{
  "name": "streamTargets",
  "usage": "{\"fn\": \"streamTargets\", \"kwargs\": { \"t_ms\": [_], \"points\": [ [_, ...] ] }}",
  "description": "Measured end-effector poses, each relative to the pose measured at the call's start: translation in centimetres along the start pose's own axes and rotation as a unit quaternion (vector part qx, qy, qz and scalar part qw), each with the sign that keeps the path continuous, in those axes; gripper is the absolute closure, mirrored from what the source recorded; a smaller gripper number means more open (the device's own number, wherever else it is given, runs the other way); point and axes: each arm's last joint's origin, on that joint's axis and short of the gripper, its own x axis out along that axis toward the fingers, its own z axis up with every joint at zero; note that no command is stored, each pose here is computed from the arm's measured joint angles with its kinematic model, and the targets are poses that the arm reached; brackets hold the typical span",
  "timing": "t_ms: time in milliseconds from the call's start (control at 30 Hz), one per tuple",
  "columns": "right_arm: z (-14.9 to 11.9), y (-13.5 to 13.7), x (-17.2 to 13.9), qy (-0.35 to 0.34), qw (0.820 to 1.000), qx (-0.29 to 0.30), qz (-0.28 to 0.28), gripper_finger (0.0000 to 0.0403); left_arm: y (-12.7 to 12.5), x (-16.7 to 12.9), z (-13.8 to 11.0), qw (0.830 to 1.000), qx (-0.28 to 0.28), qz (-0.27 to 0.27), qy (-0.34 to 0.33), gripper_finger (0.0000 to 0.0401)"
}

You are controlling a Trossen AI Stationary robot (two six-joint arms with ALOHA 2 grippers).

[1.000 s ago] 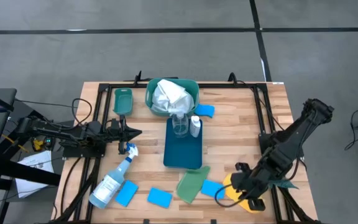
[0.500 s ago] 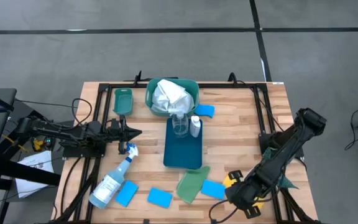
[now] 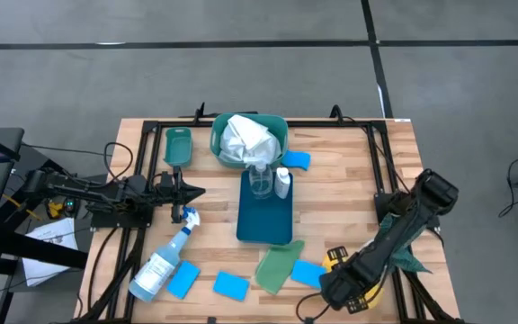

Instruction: Pick & Place Kitchen Items

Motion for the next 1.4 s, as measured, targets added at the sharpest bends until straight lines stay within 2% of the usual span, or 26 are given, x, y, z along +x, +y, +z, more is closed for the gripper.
{"fn": "streamTargets", "kwargs": {
  "t_ms": [267,400,900,1167,1267,1400],
  "points": [
    [0.7,-2.1,-0.3,0.015,0.999,0.029,-0.005,0.0175,0.0,0.0,0.0,1.0,0.0,0.0,0.0,0.0401],
    [0.9,-2.7,0.2,0.032,0.999,0.027,-0.014,0.0149,0.0,0.0,0.0,1.0,0.0,0.0,0.0,0.0401],
    [1.3,-3.1,3.5,0.079,0.995,0.015,-0.065,0.0149,0.0,0.0,0.0,1.0,0.0,0.0,0.0,0.0401],
    [1.5,-3.0,4.3,0.086,0.994,0.017,-0.07,0.015,0.0,0.0,0.0,1.0,0.0,0.0,0.0,0.0401],
    [1.6,-3.2,4.2,0.082,0.994,0.019,-0.075,0.0163,0.0,0.0,0.0,1.0,0.0,0.0,0.0,0.0401],
    [1.7,-3.3,4.2,0.077,0.994,0.022,-0.074,0.0202,0.0,0.0,0.0,1.0,0.0,0.0,0.0,0.0401]
  ]
}}
